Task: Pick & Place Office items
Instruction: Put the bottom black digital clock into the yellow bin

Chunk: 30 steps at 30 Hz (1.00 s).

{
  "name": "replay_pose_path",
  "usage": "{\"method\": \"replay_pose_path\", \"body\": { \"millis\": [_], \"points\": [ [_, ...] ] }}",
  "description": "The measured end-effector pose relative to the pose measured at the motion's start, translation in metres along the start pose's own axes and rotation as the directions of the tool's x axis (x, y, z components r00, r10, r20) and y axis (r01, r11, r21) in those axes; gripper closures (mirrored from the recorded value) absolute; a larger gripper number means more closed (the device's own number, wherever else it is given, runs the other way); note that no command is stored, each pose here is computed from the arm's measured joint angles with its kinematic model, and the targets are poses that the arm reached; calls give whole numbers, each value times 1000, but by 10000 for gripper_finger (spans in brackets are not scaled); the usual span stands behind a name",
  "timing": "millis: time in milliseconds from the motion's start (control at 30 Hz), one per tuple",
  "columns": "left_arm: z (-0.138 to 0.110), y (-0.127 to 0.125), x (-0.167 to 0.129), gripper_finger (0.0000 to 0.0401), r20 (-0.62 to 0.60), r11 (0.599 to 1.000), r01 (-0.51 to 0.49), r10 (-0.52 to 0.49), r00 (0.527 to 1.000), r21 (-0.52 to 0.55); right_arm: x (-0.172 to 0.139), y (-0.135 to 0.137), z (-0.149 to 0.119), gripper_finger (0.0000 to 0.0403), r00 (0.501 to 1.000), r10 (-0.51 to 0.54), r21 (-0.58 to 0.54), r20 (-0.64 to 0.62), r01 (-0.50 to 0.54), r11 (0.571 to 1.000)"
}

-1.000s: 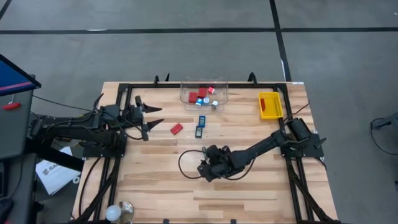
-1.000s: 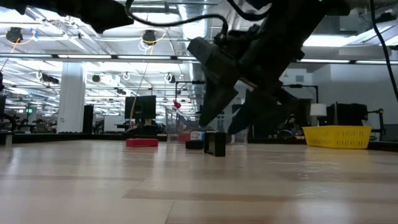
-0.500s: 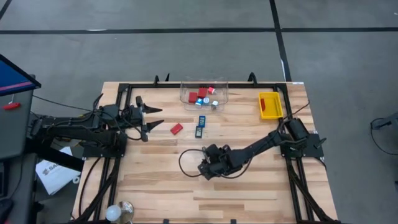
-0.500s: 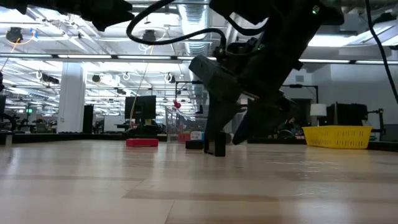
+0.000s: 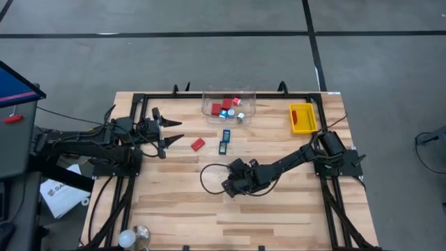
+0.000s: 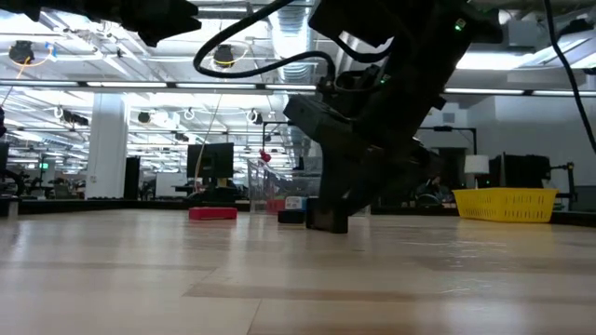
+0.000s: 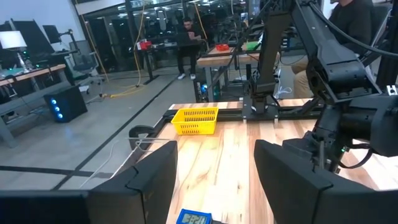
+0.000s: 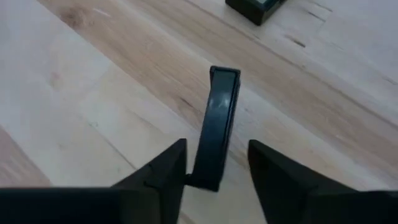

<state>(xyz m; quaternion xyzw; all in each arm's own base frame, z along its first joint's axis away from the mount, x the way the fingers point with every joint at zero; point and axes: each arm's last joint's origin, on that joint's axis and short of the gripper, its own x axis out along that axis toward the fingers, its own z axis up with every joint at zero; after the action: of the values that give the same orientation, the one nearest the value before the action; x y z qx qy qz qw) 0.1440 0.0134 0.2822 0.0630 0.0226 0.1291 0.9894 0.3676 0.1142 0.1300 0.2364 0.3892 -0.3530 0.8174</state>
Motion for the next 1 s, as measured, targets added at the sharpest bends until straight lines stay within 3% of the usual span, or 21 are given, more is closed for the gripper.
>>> {"method": "replay_pose_path", "body": {
  "millis": [267,400,500,733,1000],
  "points": [
    [0,0,0,192,1,1000,0,0,1000,-3,-2,-2,-3,343,1000,-22,-30,-7,21,999],
    [0,0,0,192,1,1000,0,0,1000,-3,-5,-8,-3,351,997,-73,-64,-16,72,995],
    [0,0,0,192,2,1000,0,0,1000,-3,-19,-22,3,348,985,-171,-94,-12,169,981],
    [1,0,0,192,7,1000,-1,1,1000,-4,-85,-81,42,340,880,-464,-34,102,469,882],
    [1,0,0,192,6,1000,-1,1,1000,-4,-144,-166,82,345,804,-586,135,103,572,809]
  ]
}}
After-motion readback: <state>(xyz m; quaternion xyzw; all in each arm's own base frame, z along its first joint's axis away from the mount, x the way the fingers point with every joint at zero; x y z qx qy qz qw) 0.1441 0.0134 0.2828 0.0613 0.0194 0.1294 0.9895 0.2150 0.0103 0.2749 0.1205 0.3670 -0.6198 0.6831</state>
